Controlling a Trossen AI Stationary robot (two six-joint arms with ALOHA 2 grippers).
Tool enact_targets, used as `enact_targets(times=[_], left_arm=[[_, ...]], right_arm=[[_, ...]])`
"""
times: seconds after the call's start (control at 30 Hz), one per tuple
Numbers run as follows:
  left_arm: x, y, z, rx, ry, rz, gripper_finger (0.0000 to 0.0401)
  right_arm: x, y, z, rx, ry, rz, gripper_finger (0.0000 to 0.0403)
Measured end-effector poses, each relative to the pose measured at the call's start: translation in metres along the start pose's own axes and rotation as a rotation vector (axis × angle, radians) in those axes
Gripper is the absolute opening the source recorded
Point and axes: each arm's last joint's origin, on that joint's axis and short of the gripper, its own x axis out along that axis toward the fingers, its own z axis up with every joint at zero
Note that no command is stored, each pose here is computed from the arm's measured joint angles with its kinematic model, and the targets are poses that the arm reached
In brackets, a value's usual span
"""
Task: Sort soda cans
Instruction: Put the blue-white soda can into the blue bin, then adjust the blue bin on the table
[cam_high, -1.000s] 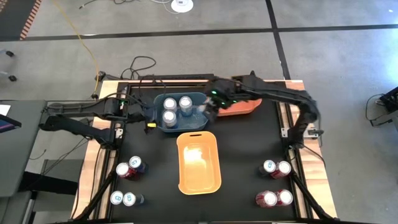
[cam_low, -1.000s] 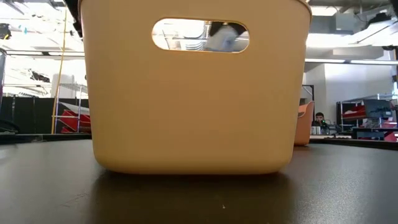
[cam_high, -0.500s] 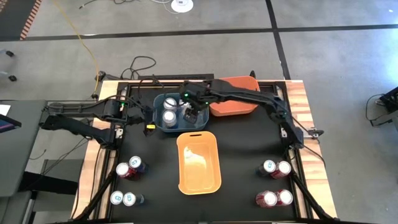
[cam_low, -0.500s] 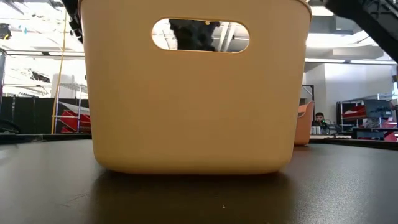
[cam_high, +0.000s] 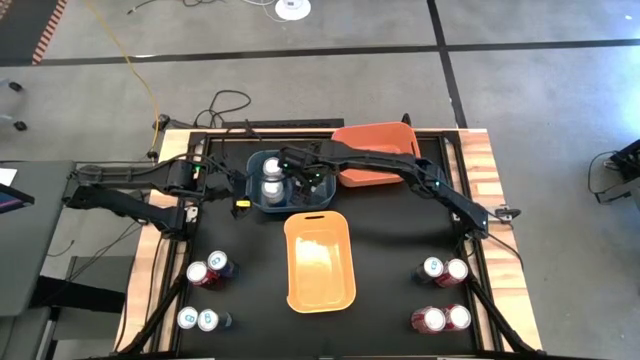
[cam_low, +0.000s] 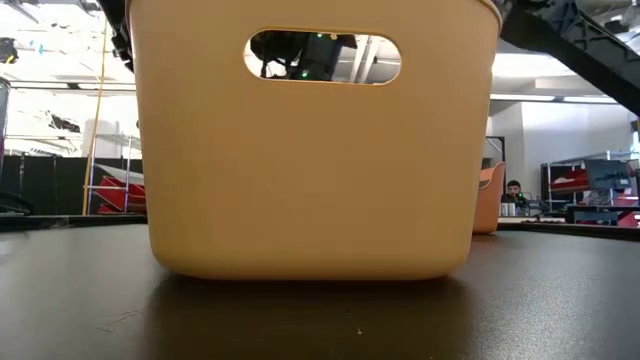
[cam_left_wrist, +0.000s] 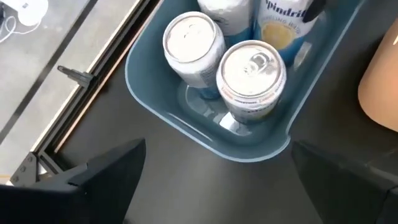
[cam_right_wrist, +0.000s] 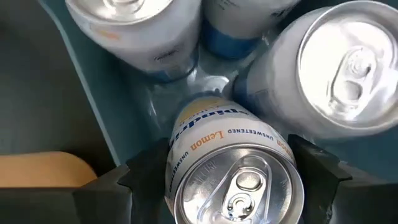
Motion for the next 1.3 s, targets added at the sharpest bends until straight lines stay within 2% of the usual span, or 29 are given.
enact_targets(times=[0.5,0.87,0.97,1.1,1.17,1.3], left_arm=[[0.000,0.000,0.000,-0.002,0.001,0.000,0.0398],[0.000,0.000,-0.001,-0.007,0.008,0.002,0.0398],[0.000,0.000,-0.001,-0.002,0.005,0.006,0.0398],[-0.002,-0.001,-0.001,0.022,-0.040,0.069,0.0398],[-0.006,-0.001,-0.002,0.030,-0.069,0.095,0.0398],[-0.012,-0.001,-0.007,0.044,-0.092,0.081,0.0398]], right_arm=[[-0.007,0.014,0.007,-0.058,-0.089,0.017,0.0348],[-0.009,0.014,0.007,-0.039,-0.084,0.018,0.0356],[-0.018,0.013,0.007,-0.039,-0.086,0.018,0.0356],[-0.045,0.012,0.007,-0.074,-0.108,0.021,0.0356],[-0.061,0.012,0.007,-0.093,-0.136,0.024,0.0356],[-0.099,0.009,-0.001,-0.118,-0.145,-0.005,0.0356]])
